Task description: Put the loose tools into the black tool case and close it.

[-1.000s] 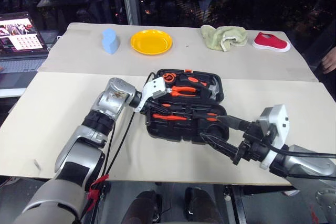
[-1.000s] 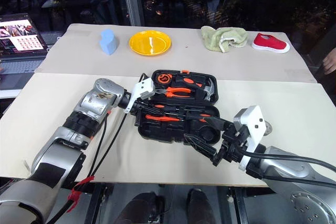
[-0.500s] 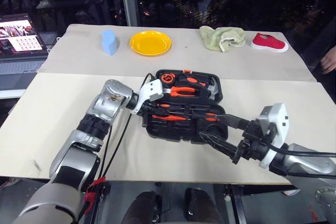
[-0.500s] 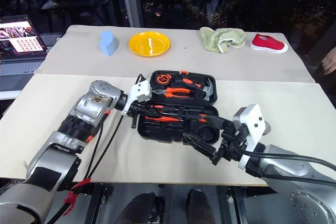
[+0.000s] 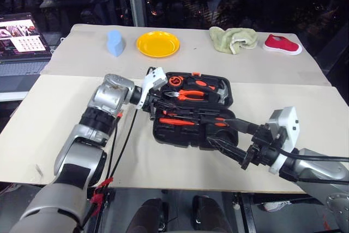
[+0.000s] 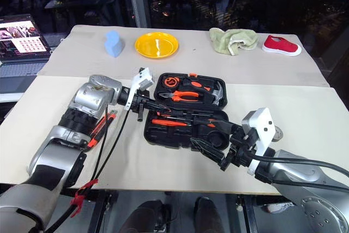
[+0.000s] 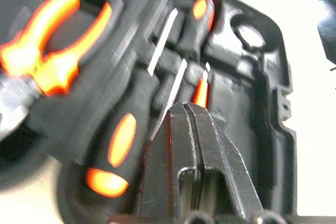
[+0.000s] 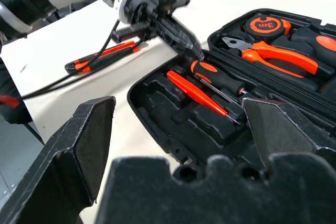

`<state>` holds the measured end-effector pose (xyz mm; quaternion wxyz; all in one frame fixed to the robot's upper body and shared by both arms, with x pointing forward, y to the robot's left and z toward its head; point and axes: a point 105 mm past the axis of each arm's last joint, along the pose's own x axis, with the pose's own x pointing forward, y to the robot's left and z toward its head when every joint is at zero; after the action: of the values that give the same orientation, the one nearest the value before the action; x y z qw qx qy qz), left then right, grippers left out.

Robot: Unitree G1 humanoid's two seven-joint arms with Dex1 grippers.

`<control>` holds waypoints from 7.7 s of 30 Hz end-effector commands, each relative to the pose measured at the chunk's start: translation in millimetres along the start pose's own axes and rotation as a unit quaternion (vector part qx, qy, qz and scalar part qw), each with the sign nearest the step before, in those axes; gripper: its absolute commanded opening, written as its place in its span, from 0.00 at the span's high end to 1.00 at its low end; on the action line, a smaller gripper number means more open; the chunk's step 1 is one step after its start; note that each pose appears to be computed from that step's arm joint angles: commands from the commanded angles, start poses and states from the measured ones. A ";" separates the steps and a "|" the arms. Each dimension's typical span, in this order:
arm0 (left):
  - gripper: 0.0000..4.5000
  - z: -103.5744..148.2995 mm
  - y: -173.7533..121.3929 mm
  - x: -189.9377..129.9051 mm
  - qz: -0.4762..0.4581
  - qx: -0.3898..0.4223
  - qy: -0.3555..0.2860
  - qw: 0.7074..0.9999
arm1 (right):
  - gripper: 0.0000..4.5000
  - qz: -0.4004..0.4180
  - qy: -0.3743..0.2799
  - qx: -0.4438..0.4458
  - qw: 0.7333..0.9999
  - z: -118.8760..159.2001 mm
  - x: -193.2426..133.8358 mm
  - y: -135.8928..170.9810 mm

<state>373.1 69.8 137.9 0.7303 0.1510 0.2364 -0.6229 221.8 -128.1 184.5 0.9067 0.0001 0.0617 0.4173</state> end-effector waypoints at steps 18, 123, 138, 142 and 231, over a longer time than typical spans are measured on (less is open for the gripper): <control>1.00 -41.5 -8.3 1.1 0.006 0.083 0.065 0.994 | 0.00 0.000 -0.020 -0.013 1.000 7.0 0.2 1.5; 0.43 19.9 -46.4 21.3 -0.095 0.191 0.219 0.952 | 0.00 0.008 0.011 -0.047 0.999 -2.1 -9.7 11.2; 0.08 48.9 -52.3 -8.4 -0.097 0.194 0.116 0.969 | 0.00 0.009 0.003 -0.045 0.999 1.1 -6.8 4.9; 0.37 47.9 -56.2 -9.7 -0.119 0.211 0.036 0.970 | 0.00 0.010 0.006 -0.045 0.999 0.4 -7.1 4.6; 0.01 48.4 -107.3 -77.9 -0.178 0.117 -0.132 0.968 | 0.00 -0.200 0.181 -0.019 0.963 -31.9 -151.9 -107.9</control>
<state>273.4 91.4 215.7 0.6121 0.0943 0.1095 -0.7774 195.6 -311.2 151.2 0.9476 -0.0777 0.2326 0.2049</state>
